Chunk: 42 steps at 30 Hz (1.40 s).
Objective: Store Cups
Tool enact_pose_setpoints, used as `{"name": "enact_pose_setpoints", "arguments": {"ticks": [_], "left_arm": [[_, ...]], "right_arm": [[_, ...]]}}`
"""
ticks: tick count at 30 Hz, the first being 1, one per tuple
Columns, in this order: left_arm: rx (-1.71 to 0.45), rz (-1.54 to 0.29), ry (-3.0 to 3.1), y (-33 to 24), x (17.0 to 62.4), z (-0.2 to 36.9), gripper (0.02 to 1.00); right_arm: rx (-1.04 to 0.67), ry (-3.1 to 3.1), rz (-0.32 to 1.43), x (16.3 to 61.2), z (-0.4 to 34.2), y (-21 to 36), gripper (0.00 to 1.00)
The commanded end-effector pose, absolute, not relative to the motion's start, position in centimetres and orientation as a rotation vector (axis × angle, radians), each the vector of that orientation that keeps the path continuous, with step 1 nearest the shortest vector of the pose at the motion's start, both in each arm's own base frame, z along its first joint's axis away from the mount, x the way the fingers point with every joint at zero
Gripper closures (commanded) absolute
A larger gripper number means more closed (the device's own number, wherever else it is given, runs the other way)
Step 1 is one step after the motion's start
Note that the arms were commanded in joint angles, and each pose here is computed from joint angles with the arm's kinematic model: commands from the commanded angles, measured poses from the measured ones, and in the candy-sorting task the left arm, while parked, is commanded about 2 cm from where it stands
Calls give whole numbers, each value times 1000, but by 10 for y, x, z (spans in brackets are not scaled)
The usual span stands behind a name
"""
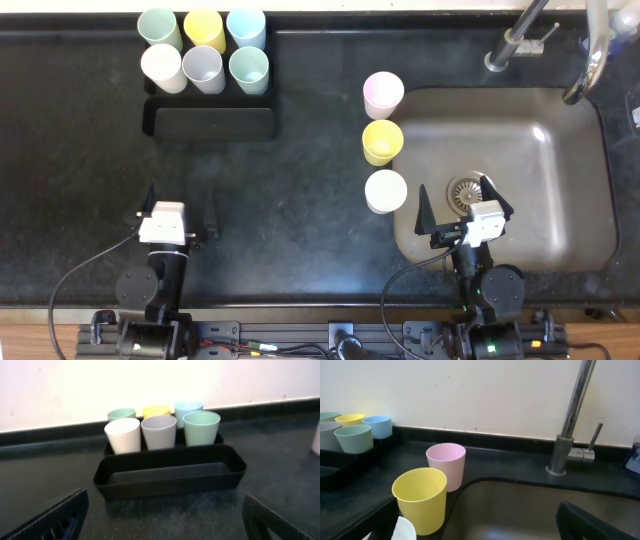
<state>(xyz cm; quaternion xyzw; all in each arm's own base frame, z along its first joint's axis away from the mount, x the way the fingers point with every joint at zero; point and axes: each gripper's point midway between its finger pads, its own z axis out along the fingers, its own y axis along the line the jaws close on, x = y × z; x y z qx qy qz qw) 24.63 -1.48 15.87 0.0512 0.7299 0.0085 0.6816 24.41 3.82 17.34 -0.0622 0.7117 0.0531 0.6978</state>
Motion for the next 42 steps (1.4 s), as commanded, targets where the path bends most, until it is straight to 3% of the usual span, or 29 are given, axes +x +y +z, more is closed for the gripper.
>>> {"name": "enact_pose_setpoints", "arguments": {"ticks": [1,4,11,13,14,16,20,25,31,42], "left_arm": [[1,-118,1629,-16,259,169,20],[1,-136,1626,-19,273,190,18],[46,-176,1703,-40,321,276,18],[-7,-217,1769,-48,339,297,18],[-155,-236,1862,-51,355,307,18],[-232,-216,1970,-62,368,311,18],[-158,-146,2202,-133,398,320,18],[-160,-175,2338,-205,425,306,18],[-129,-221,2518,-273,447,246,18],[-125,-181,2695,-307,467,146,18]], "right_arm": [[-132,1582,123,244,171,37,5],[-132,1582,123,244,171,37,3],[-132,1582,123,244,171,37,3],[-132,1582,123,244,171,37,5],[-132,1582,123,244,171,37,3],[-132,1582,123,244,171,37,5],[-132,1582,123,244,171,37,3],[-132,1582,123,244,171,37,3],[-132,1582,123,244,171,37,3],[-132,1582,123,244,171,37,3]]}}
